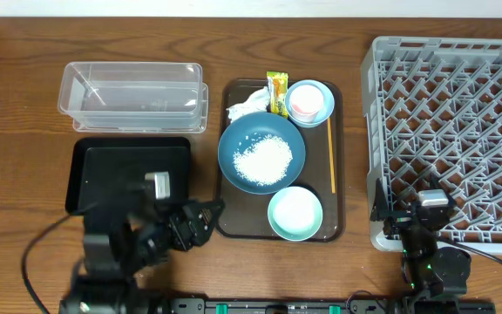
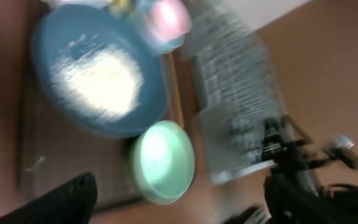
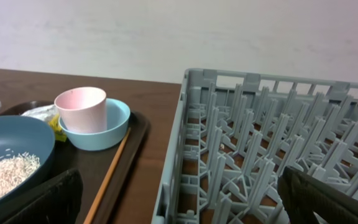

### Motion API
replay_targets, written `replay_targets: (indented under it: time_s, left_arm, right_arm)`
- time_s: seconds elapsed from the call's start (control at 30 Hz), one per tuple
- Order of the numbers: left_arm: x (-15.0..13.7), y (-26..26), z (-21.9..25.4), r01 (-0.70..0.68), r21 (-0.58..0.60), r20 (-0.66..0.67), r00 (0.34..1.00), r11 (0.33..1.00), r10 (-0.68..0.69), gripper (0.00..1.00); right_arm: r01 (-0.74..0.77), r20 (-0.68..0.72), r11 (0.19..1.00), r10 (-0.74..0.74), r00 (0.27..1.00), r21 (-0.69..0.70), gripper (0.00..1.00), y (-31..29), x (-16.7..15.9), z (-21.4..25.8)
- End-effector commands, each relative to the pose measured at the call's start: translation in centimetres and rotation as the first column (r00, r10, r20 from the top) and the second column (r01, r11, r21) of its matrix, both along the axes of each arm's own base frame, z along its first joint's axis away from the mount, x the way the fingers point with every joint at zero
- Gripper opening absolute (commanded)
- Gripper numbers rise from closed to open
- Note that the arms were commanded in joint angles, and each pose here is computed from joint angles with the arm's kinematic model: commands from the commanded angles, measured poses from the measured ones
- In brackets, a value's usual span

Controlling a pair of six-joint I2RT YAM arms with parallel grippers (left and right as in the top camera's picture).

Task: Sort waste into correct bins and load items into the dishwasher rack
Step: 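Move the left gripper from rest toward the blue plate of rice, then grasp the rim of the blue plate with the left gripper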

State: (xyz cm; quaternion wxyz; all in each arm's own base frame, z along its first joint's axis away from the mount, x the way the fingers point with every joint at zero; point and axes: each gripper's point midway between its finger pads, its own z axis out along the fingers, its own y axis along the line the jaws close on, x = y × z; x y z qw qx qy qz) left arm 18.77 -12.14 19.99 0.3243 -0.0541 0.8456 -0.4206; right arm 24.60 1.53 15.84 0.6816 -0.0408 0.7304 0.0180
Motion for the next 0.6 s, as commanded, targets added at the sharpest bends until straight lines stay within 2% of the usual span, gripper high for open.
replay_targets:
  time_s: [0.0, 0.1, 0.23, 0.37, 0.47, 0.57]
  left_arm:
    - [2.3, 2.7, 2.4, -0.031, 0.284, 0.076, 0.997, 0.958, 0.009, 0.88]
    - [3.1, 3.7, 3.7, -0.037, 0.351, -0.027, 0.998, 0.936, 0.049, 0.88]
    - [4.6, 3.5, 4.5, -0.039, 0.328, -0.093, 0.993, 0.944, 0.073, 0.88]
    - [5.2, 0.7, 5.0, 0.104, 0.24, -0.077, 0.993, 0.965, -0.088, 0.88]
    - [5.5, 0.5, 4.1, 0.116, 0.332, -0.123, 0.989, 0.936, -0.08, 0.88]
    - [5.2, 0.5, 3.1, 0.15, 0.51, -0.192, 0.98, 0.847, -0.058, 0.88]
  right_arm:
    - [0.017, -0.001, 1.0, -0.017, 1.0, -0.009, 0.99, -0.4, 0.0, -0.1]
    - [0.017, -0.001, 1.0, -0.017, 1.0, -0.009, 0.99, -0.4, 0.0, -0.1]
    - [0.017, -0.001, 1.0, -0.017, 1.0, -0.009, 0.99, -0.4, 0.0, -0.1]
    - [0.017, -0.001, 1.0, -0.017, 1.0, -0.009, 0.99, -0.4, 0.0, -0.1]
    - [0.017, -0.001, 1.0, -0.017, 1.0, -0.009, 0.99, -0.4, 0.0, -0.1]
    - [0.017, -0.001, 1.0, -0.017, 1.0, -0.009, 0.99, -0.4, 0.0, -0.1]
